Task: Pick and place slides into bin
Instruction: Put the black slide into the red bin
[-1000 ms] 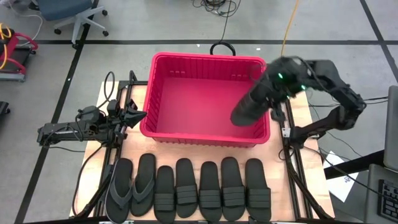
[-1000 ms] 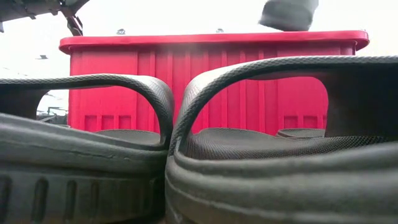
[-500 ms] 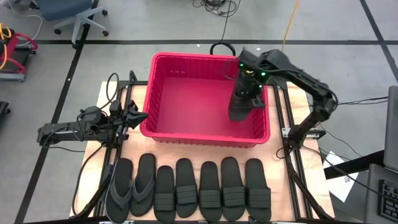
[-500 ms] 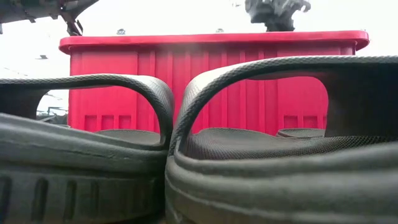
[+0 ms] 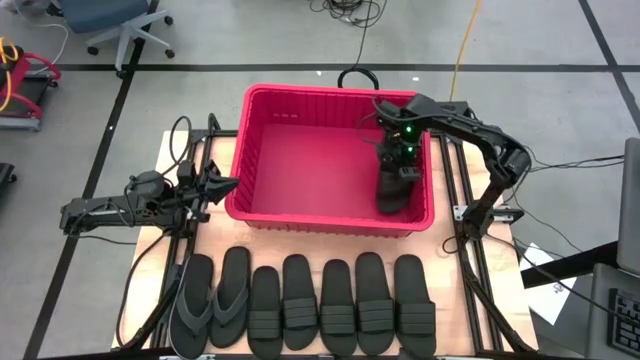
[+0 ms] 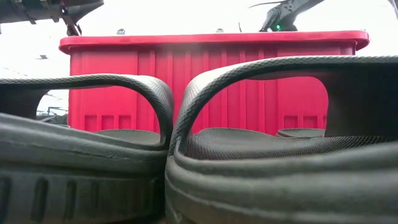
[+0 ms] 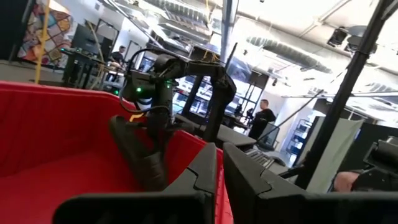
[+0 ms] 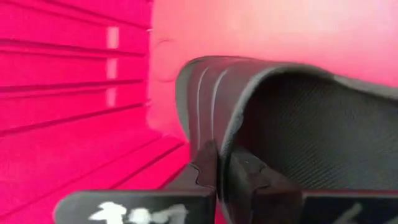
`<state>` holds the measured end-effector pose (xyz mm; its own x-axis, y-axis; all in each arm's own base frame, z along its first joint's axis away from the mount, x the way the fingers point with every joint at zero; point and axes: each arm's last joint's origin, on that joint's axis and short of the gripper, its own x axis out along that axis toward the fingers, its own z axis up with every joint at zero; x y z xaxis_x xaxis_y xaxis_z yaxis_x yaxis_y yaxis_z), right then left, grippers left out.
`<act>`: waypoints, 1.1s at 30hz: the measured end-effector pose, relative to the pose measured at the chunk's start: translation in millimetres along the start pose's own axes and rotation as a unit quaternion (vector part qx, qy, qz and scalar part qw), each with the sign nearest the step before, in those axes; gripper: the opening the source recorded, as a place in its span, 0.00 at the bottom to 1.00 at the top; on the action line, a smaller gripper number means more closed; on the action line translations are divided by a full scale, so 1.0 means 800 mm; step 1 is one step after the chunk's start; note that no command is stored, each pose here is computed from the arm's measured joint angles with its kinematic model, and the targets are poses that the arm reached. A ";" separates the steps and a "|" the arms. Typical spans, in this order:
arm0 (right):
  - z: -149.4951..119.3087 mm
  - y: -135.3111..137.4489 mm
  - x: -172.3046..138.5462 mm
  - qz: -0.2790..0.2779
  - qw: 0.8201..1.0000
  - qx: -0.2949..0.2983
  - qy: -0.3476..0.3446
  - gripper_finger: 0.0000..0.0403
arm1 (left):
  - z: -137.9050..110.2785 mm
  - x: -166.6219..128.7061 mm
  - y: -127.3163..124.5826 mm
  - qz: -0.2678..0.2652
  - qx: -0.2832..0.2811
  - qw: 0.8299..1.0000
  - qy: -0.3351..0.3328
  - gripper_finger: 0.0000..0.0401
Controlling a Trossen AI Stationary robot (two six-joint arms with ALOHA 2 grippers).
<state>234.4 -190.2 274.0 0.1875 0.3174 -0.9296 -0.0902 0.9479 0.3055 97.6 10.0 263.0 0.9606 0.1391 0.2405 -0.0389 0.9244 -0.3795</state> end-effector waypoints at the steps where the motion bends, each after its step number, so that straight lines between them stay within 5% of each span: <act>1: -0.001 -0.003 0.001 -0.004 1.000 -0.002 -0.003 0.01 | 0.000 0.000 0.000 0.002 0.000 1.000 -0.001 0.06; 19: 0.001 -0.051 0.040 0.006 1.000 0.013 0.007 0.02 | 0.000 0.000 0.001 0.012 0.013 1.000 -0.004 0.06; 33: 0.000 -0.050 0.037 -0.025 0.996 0.080 0.032 0.32 | -0.003 0.000 0.002 0.017 0.014 1.000 0.010 0.06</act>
<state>243.2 -218.5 234.2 0.1241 0.2721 -0.9542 0.0761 0.9562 0.2825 98.2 10.8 260.0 0.9641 0.1632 0.2094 -0.0786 0.9289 -0.3618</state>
